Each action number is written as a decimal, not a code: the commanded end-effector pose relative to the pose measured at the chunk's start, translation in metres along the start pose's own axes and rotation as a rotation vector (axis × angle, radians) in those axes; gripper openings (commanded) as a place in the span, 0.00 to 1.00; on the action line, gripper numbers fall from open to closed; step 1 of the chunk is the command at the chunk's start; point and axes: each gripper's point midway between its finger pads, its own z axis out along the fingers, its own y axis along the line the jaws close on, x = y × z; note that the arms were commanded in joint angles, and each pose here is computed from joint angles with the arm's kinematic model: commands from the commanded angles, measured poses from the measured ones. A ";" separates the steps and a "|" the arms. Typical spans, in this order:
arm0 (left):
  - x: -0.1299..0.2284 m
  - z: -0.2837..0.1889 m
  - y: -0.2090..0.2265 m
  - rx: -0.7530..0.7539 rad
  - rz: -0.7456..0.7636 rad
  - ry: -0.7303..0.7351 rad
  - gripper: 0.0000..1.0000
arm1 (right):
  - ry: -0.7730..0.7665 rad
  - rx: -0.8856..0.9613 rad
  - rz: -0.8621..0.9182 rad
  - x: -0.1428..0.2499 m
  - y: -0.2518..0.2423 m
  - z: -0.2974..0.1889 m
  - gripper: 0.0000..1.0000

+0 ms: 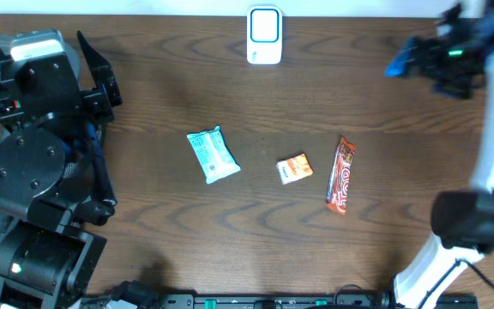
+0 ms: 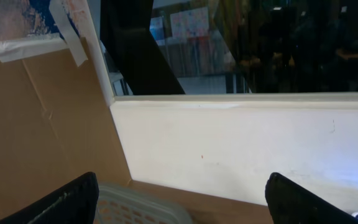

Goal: Scan the item barcode
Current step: 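Bring the right gripper back over the red chocolate bar, then grasp the chocolate bar with the right gripper and lift it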

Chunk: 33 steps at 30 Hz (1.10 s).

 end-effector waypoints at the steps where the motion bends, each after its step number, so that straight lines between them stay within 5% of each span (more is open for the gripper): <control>1: 0.000 -0.001 0.003 -0.006 0.001 -0.004 0.86 | 0.127 0.153 0.152 0.016 -0.004 0.067 0.85; 11: 0.000 -0.001 0.003 -0.006 0.001 -0.004 0.86 | 0.186 0.418 0.192 0.041 0.024 0.165 0.78; 17: 0.000 -0.001 0.003 -0.006 0.001 -0.004 0.86 | 0.164 0.625 0.250 0.060 0.015 0.173 0.73; 33: -0.001 -0.002 0.003 -0.006 0.000 -0.005 0.86 | 0.299 0.797 0.241 0.096 -0.004 0.210 0.57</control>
